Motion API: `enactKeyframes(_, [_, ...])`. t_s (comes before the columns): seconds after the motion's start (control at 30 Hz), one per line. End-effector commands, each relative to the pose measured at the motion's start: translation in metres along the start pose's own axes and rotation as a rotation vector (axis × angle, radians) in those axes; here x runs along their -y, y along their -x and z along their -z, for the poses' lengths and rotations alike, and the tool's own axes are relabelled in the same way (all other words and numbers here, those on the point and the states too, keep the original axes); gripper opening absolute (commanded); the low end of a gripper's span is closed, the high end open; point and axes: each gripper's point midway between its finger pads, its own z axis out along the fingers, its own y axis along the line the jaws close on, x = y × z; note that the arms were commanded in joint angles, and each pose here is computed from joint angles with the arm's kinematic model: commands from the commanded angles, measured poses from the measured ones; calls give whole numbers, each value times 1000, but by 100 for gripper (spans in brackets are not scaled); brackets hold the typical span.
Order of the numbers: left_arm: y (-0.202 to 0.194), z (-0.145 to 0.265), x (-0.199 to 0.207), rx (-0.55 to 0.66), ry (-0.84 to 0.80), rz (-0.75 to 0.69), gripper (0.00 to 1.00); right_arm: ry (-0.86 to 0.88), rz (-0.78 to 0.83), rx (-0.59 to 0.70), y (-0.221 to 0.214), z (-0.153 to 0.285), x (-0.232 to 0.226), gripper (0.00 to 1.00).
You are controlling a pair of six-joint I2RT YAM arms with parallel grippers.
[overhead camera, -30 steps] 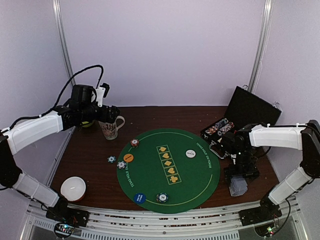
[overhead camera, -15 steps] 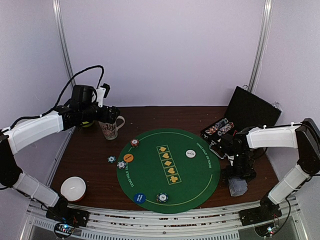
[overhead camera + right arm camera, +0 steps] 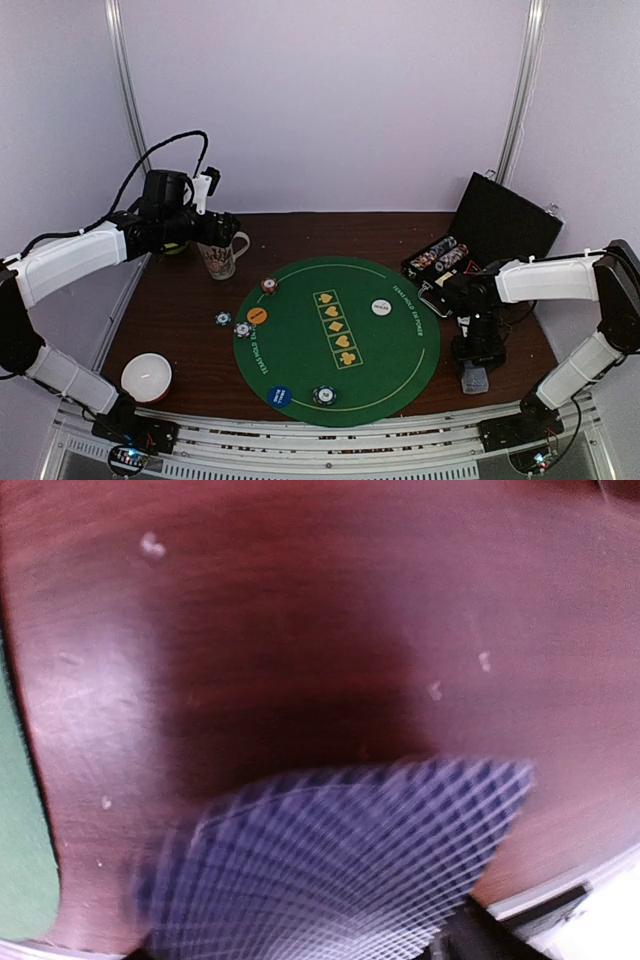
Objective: Distribute texas hold em gaming equipment
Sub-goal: Pick up the poker card from the corner of the board.
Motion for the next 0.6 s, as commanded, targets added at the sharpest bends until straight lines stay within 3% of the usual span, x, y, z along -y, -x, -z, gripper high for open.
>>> enactKeyframes(0.0, [2, -2, -3, 12, -2, -3, 98, 4, -10, -35, -15, -3, 1, 77])
enactKeyframes(0.17, [2, -2, -2, 14, -8, -2, 98, 46, -18, -39, -22, -6, -2, 86])
enactKeyframes(0.37, [3, -1, -1, 17, -12, 0, 98, 67, -28, -30, -20, -11, -6, 62])
enactKeyframes(0.57, [3, 0, -2, 19, -7, 0, 98, 58, -34, -10, -16, -4, -5, 48])
